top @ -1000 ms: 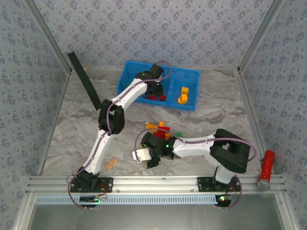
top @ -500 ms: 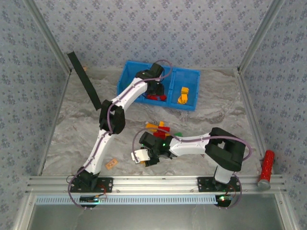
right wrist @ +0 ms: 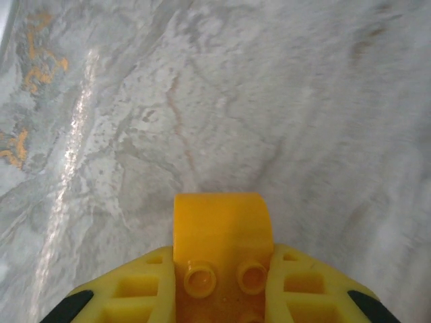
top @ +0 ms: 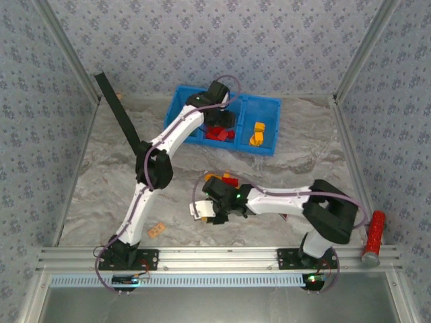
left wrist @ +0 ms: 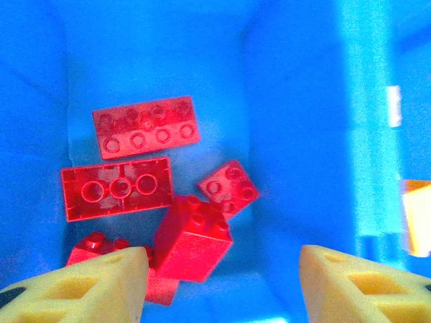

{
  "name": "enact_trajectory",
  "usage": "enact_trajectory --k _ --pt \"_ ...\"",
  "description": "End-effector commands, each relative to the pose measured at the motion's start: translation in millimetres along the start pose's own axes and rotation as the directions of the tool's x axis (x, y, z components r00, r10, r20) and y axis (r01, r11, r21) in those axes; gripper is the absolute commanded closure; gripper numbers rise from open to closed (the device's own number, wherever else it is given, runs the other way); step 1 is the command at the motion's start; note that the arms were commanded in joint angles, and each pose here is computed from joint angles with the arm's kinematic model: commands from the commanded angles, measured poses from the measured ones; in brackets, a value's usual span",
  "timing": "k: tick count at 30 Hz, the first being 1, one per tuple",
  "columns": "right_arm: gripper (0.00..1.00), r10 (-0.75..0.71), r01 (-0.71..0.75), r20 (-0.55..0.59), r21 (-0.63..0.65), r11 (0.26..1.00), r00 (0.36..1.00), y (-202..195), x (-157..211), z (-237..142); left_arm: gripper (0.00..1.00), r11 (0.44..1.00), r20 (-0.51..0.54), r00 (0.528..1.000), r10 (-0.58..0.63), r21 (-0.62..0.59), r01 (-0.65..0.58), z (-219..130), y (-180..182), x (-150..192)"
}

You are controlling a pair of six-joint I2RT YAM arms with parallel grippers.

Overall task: Sort the legos into containers by color
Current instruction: Pick up the lego from the bottom-center of the table, then place the lego in the container.

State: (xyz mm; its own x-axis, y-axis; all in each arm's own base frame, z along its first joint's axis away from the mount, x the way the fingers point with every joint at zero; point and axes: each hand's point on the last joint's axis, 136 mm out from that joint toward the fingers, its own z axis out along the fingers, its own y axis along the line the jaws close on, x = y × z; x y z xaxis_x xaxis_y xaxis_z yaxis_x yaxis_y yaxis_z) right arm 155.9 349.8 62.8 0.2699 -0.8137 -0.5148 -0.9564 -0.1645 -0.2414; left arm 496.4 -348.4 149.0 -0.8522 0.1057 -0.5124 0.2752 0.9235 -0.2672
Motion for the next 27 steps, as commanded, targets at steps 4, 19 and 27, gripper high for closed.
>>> enact_trajectory --k 4,19,27 --pt "0.85 0.185 -0.200 0.091 0.204 0.958 0.979 -44.8 9.8 -78.1 0.37 0.990 0.198 0.978 0.059 0.112 -0.083 -98.3 -36.5 -50.8" --pt "0.85 0.629 -0.625 0.252 0.610 0.487 0.736 -181.6 136.9 -184.2 0.34 0.989 0.166 0.976 0.145 0.016 -0.149 -140.5 -12.5 -25.8" --pt "0.84 0.741 -0.687 0.281 0.653 0.318 0.610 -232.1 174.0 -178.8 0.33 0.989 0.114 0.982 0.149 0.003 -0.150 -154.9 0.4 8.8"
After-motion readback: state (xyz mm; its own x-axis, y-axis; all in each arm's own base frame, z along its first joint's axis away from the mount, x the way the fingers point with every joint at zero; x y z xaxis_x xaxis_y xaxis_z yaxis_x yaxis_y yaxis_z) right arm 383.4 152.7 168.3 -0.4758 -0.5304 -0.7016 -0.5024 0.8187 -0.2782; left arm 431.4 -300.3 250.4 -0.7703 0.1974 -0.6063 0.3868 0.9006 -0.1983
